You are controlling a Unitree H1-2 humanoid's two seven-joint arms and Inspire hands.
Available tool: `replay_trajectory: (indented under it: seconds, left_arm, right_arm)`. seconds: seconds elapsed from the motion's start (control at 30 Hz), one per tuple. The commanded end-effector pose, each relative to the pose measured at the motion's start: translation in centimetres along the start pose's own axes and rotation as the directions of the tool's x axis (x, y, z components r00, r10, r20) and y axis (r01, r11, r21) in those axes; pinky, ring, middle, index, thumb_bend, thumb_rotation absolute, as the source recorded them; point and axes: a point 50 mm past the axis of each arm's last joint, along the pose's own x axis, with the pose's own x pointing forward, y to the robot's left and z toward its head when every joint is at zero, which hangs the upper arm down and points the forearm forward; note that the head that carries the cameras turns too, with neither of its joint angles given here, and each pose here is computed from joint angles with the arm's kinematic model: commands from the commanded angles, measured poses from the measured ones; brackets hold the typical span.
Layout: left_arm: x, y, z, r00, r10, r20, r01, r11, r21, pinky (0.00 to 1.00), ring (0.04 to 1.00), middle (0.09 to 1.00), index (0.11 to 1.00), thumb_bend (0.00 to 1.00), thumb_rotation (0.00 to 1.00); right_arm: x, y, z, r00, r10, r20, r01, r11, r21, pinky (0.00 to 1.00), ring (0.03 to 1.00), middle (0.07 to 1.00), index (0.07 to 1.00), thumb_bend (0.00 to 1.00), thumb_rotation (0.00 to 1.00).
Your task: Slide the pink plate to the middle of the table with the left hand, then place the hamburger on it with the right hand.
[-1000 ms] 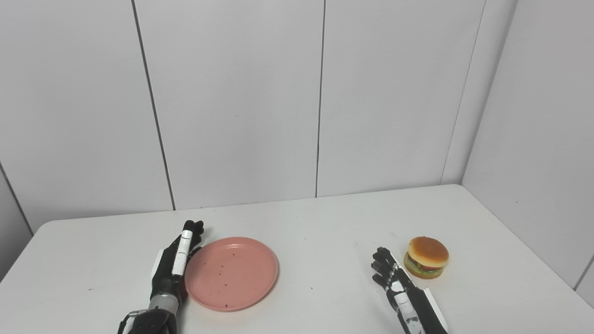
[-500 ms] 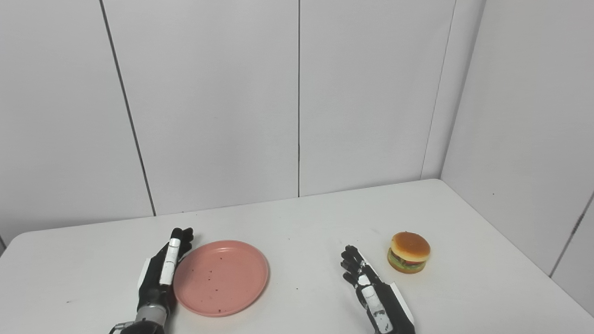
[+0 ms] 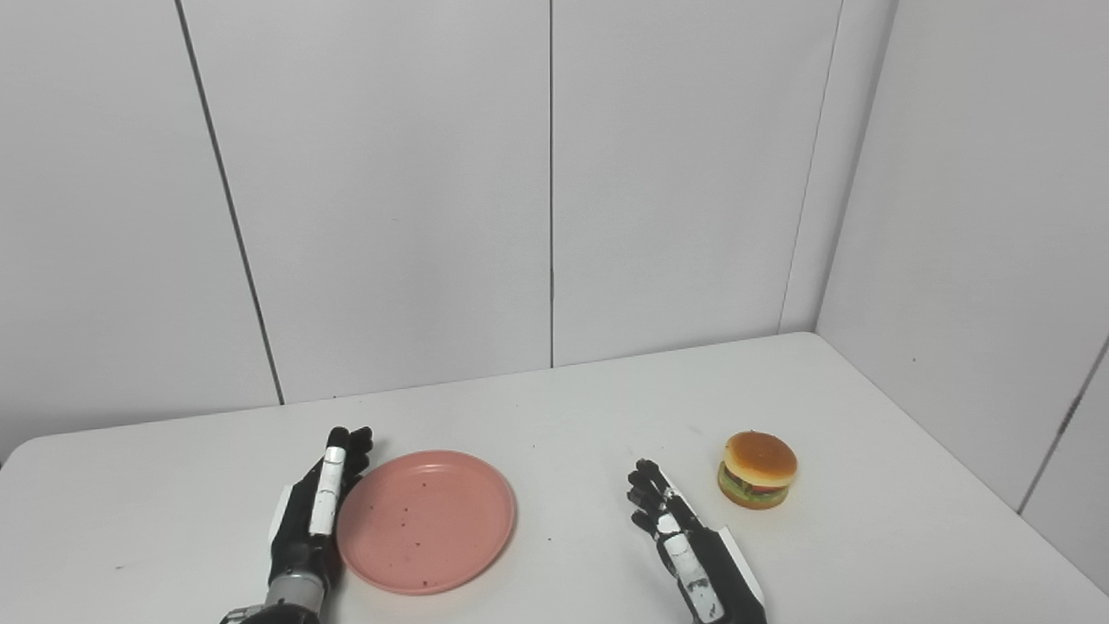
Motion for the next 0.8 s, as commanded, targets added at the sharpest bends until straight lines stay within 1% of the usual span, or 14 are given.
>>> replay_trajectory:
  seconds: [0.0, 0.1, 0.17, 0.23, 0.3, 0.33, 0.43, 0.5, 0.53, 0.57, 0.63, 0.67, 0.73, 0.77]
  left_arm:
    - [1.3, -1.1, 1.9, 0.999, -0.032, 0.041, 0.032, 0.999, 0.008, 0.95, 0.922, 0.880, 0.760, 0.90, 0.93]
    - [1.4, -1.0, 1.8, 0.999, -0.031, 0.042, 0.031, 0.999, 0.012, 0.95, 0.923, 0.877, 0.766, 0.88, 0.93]
    - [1.5, -0.8, 1.9, 0.999, -0.029, 0.041, 0.029, 1.000, 0.012, 0.95, 0.923, 0.876, 0.768, 0.88, 0.93]
    - [1.6, -0.7, 2.0, 0.999, -0.028, 0.041, 0.028, 1.000, 0.011, 0.95, 0.922, 0.875, 0.768, 0.88, 0.93]
    - [1.8, -0.6, 2.1, 0.999, -0.029, 0.042, 0.029, 0.999, 0.016, 0.95, 0.922, 0.874, 0.767, 0.87, 0.93]
    - [1.8, -0.5, 2.1, 0.999, -0.030, 0.043, 0.030, 0.999, 0.018, 0.95, 0.921, 0.875, 0.768, 0.87, 0.93]
    - [2.0, -0.4, 2.2, 0.999, -0.030, 0.045, 0.030, 0.999, 0.017, 0.95, 0.920, 0.874, 0.765, 0.87, 0.92]
    - [2.0, -0.3, 2.2, 0.999, -0.029, 0.046, 0.028, 0.999, 0.021, 0.95, 0.921, 0.874, 0.764, 0.88, 0.92]
    - [2.1, -0.2, 2.3, 0.998, -0.028, 0.048, 0.027, 0.999, 0.023, 0.94, 0.918, 0.871, 0.760, 0.88, 0.92]
    - [2.1, -0.2, 2.3, 0.998, -0.028, 0.051, 0.027, 0.999, 0.025, 0.94, 0.918, 0.870, 0.760, 0.88, 0.92]
    - [2.2, -0.1, 2.5, 0.998, -0.030, 0.058, 0.029, 0.999, 0.028, 0.94, 0.919, 0.870, 0.759, 0.88, 0.92]
    - [2.2, 0.0, 2.6, 0.998, -0.031, 0.060, 0.030, 0.999, 0.028, 0.94, 0.923, 0.872, 0.761, 0.87, 0.92]
    - [2.3, 0.0, 2.7, 0.997, -0.035, 0.062, 0.033, 0.999, 0.032, 0.95, 0.927, 0.876, 0.765, 0.86, 0.92]
    - [2.3, 0.0, 2.7, 0.997, -0.036, 0.062, 0.034, 0.999, 0.033, 0.95, 0.928, 0.877, 0.765, 0.86, 0.92]
  right_arm:
    - [-0.7, 0.8, -1.3, 1.000, -0.003, 0.001, 0.003, 1.000, -0.014, 0.92, 0.925, 0.922, 0.933, 0.79, 0.93]
    - [-0.5, 0.4, 0.0, 0.997, -0.011, 0.072, 0.019, 0.994, -0.109, 0.87, 0.896, 0.890, 0.900, 0.77, 0.91]
    - [-0.2, 0.1, 1.0, 0.992, -0.009, 0.122, 0.028, 0.987, -0.160, 0.86, 0.887, 0.880, 0.890, 0.77, 0.89]
    - [0.4, -0.3, 2.5, 0.985, -0.010, 0.171, 0.052, 0.970, -0.238, 0.85, 0.881, 0.880, 0.885, 0.78, 0.88]
    - [1.1, -0.9, 4.1, 0.973, -0.005, 0.231, 0.093, 0.923, -0.373, 0.83, 0.876, 0.884, 0.885, 0.78, 0.93]
    - [1.5, -1.1, 4.9, 0.965, 0.003, 0.262, 0.116, 0.892, -0.437, 0.80, 0.862, 0.879, 0.884, 0.74, 0.95]
    - [2.7, -1.8, 7.1, 0.950, 0.012, 0.313, 0.170, 0.820, -0.546, 0.79, 0.853, 0.882, 0.889, 0.73, 0.93]
    - [3.6, -2.4, 8.5, 0.940, 0.022, 0.340, 0.210, 0.749, -0.629, 0.76, 0.844, 0.888, 0.889, 0.74, 0.93]
    - [4.0, -2.7, 9.2, 0.933, 0.035, 0.358, 0.232, 0.700, -0.676, 0.66, 0.802, 0.884, 0.884, 0.73, 0.93]
    - [4.5, -3.1, 9.8, 0.921, 0.057, 0.386, 0.264, 0.636, -0.725, 0.65, 0.798, 0.883, 0.884, 0.73, 0.93]
    - [5.3, -3.8, 10.7, 0.900, 0.102, 0.425, 0.312, 0.532, -0.787, 0.61, 0.766, 0.857, 0.873, 0.72, 0.86]
    - [5.7, -4.2, 11.0, 0.894, 0.117, 0.433, 0.327, 0.490, -0.808, 0.62, 0.770, 0.850, 0.874, 0.73, 0.83]
    - [6.3, -4.9, 11.5, 0.890, 0.131, 0.437, 0.353, 0.408, -0.842, 0.65, 0.778, 0.840, 0.875, 0.75, 0.84]
    - [6.5, -5.0, 11.6, 0.889, 0.133, 0.438, 0.361, 0.385, -0.849, 0.67, 0.777, 0.831, 0.871, 0.75, 0.84]
